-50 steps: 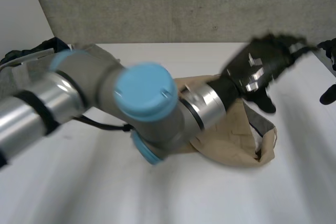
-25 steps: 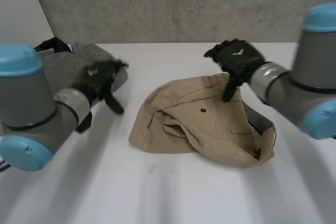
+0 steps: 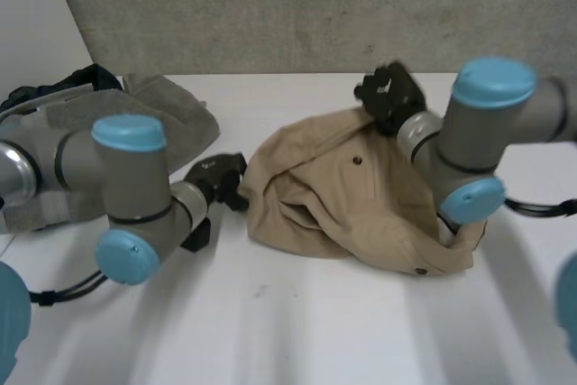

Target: Fold the laundry.

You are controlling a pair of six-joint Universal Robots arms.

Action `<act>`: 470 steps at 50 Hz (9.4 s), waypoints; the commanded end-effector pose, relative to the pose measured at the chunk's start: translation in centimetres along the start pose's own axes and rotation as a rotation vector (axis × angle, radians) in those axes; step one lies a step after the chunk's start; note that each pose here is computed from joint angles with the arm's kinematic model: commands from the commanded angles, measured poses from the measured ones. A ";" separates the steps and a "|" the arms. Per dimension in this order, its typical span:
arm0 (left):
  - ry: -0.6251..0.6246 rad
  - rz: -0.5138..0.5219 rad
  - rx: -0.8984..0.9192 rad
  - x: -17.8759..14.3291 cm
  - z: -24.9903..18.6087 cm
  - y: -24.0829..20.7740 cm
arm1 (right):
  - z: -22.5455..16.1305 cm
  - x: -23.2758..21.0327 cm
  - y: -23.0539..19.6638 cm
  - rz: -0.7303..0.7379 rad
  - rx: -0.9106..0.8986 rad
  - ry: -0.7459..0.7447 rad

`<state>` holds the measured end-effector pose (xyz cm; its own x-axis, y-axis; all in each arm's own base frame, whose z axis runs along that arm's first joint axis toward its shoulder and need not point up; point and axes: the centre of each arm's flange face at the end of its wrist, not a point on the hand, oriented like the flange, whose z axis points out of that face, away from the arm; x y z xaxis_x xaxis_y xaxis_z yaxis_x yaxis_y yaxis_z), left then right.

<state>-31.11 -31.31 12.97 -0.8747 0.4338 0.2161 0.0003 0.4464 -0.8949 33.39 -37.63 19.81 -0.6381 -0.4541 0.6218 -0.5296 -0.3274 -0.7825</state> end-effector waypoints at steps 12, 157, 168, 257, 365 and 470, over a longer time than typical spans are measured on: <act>0.016 0.203 0.758 3.8 -17.9 -23.2 | -15.3 13.8 -17.0 -0.035 0.131 0.231; -0.102 0.553 0.406 3.0 -1.7 -5.5 | -11.7 -0.1 9.1 0.328 -0.457 -0.003; -0.107 0.545 0.423 3.0 -3.1 -6.4 | -13.3 5.0 10.3 0.047 -0.556 0.160; 0.446 0.495 0.335 11.1 -8.8 -10.4 | -12.7 0.4 4.3 0.665 -0.373 0.034; 0.336 0.289 0.473 8.5 -11.1 -16.7 | -7.3 16.7 8.9 0.227 0.002 0.402; 0.319 0.636 0.066 0.6 4.2 -0.5 | -20.9 -11.4 -2.2 0.198 -0.141 -0.266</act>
<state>-32.44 -35.44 13.00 -0.5582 0.7833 -0.2735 0.4121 -0.0244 -0.9108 29.95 -14.28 16.94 -0.6111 -0.7204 0.3281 -0.4350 -0.0406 -0.8995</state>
